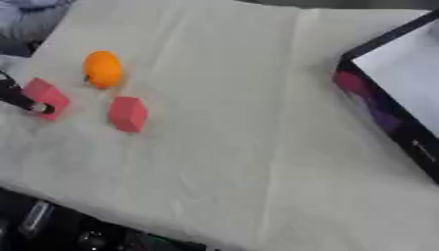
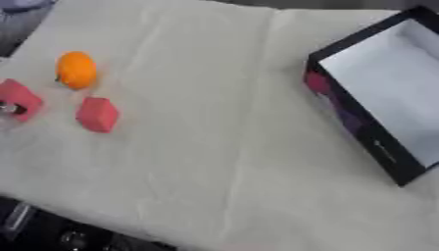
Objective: Pick up the objects with one hand, pass them to the other hand, and then place them into the box on the other side of the table.
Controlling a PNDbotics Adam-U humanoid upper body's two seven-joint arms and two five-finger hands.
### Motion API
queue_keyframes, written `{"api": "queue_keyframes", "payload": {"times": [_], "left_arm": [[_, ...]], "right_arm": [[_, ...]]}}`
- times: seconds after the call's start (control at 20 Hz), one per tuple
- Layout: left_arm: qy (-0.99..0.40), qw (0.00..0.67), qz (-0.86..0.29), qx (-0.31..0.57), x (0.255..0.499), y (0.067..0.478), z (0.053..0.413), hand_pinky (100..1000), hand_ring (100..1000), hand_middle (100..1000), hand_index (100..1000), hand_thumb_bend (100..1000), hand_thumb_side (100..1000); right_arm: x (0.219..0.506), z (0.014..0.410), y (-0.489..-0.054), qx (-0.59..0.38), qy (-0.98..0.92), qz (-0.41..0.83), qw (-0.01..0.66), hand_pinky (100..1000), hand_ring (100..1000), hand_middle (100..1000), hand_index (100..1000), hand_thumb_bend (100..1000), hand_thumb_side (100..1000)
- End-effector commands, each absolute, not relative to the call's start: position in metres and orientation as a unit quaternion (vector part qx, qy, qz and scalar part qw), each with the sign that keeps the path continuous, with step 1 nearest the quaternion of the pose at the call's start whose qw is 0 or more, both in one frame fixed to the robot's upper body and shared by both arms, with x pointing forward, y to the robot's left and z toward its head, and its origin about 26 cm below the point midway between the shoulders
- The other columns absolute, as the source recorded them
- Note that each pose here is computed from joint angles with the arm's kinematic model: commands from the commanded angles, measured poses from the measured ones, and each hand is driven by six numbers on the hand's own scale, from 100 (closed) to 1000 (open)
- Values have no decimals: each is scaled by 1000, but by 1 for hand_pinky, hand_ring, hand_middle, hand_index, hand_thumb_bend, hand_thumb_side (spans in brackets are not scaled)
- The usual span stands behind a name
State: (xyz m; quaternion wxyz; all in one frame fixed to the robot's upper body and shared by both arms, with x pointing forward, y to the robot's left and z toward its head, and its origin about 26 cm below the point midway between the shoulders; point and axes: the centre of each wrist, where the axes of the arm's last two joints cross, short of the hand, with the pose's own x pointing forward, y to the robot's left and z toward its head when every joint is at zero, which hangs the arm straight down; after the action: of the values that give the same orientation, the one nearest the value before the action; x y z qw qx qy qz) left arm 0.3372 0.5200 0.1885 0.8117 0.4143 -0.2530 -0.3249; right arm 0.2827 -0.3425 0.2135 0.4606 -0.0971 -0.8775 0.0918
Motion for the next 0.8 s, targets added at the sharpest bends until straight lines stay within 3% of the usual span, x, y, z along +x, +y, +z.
{"api": "queue_keyframes", "payload": {"times": [0.05, 0.35, 0.8], "left_arm": [[-259, 806, -321, 424, 336, 523, 206, 946, 893, 799, 636, 347, 273], [-327, 784, -300, 435, 337, 510, 236, 931, 859, 778, 563, 220, 180], [-435, 703, -299, 476, 331, 464, 280, 911, 826, 757, 530, 182, 131]], "right_arm": [[280, 223, -342, -102, -883, 101, 447, 927, 867, 997, 989, 100, 527], [279, 223, -343, -103, -884, 99, 445, 927, 867, 997, 989, 100, 528], [279, 224, -343, -103, -886, 98, 442, 928, 867, 997, 988, 100, 529]]}}
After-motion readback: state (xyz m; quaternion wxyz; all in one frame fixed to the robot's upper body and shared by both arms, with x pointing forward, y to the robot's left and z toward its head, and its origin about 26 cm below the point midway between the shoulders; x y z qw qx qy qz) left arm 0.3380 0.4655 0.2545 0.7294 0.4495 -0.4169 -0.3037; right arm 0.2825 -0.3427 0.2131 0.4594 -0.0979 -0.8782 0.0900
